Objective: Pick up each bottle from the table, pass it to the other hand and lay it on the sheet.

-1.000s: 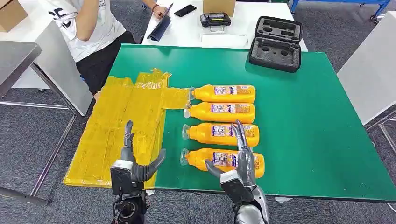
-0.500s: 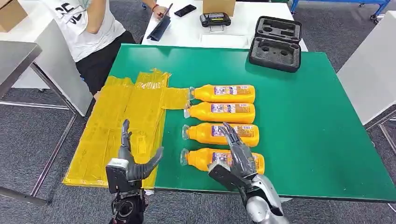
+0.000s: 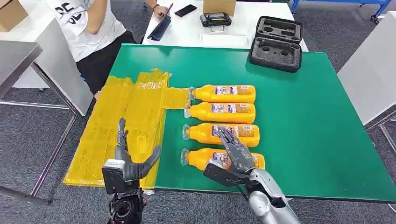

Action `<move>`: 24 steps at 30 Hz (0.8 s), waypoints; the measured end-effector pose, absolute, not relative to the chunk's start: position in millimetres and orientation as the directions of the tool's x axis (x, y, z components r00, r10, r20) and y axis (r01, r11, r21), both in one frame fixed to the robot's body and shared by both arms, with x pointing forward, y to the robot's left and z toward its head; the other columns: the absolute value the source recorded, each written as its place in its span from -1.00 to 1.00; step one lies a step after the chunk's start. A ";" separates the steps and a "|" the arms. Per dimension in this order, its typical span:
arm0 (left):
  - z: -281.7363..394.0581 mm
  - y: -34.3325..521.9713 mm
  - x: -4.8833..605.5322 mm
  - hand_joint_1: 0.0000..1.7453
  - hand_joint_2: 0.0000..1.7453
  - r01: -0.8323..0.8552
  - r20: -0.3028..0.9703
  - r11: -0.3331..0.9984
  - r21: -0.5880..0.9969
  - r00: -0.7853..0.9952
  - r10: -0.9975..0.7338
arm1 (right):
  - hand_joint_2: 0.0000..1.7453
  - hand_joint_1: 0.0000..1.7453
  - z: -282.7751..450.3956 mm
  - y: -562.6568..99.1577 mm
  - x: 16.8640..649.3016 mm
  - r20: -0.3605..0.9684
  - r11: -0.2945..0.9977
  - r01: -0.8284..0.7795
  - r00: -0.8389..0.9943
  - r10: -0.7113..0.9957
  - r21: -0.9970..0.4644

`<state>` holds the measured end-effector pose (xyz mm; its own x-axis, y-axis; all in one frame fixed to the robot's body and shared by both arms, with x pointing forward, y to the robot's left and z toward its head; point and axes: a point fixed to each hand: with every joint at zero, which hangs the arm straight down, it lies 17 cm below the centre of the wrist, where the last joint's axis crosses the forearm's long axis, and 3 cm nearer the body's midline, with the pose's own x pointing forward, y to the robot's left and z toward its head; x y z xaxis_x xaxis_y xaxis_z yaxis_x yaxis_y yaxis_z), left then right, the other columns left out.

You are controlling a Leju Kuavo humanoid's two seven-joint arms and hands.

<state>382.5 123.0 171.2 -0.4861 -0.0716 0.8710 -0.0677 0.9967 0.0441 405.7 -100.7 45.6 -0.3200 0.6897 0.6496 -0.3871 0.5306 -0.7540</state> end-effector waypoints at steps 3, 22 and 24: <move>171.1 124.3 383.0 -1.00 1.00 -0.070 0.871 0.996 0.046 -0.486 -0.074 | 1.00 -1.00 41.1 -106.4 403.5 0.624 0.501 -0.389 -0.327 0.710 -0.773; 170.8 127.9 383.7 -1.00 1.00 -0.078 0.874 0.996 0.044 -0.481 -0.076 | 1.00 -1.00 40.7 -108.1 400.0 0.548 0.409 -0.391 -0.374 0.748 -0.825; 170.4 129.5 384.1 -1.00 1.00 -0.082 0.875 0.996 0.044 -0.477 -0.078 | 1.00 -1.00 40.1 -110.9 401.3 0.533 0.395 -0.387 -0.373 0.759 -0.833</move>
<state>384.1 129.5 170.4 -0.4775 -0.0776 0.8752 -0.0819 0.9957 0.0436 401.3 -110.9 40.1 -0.3735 0.7590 0.5334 -0.3871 0.3950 -0.8331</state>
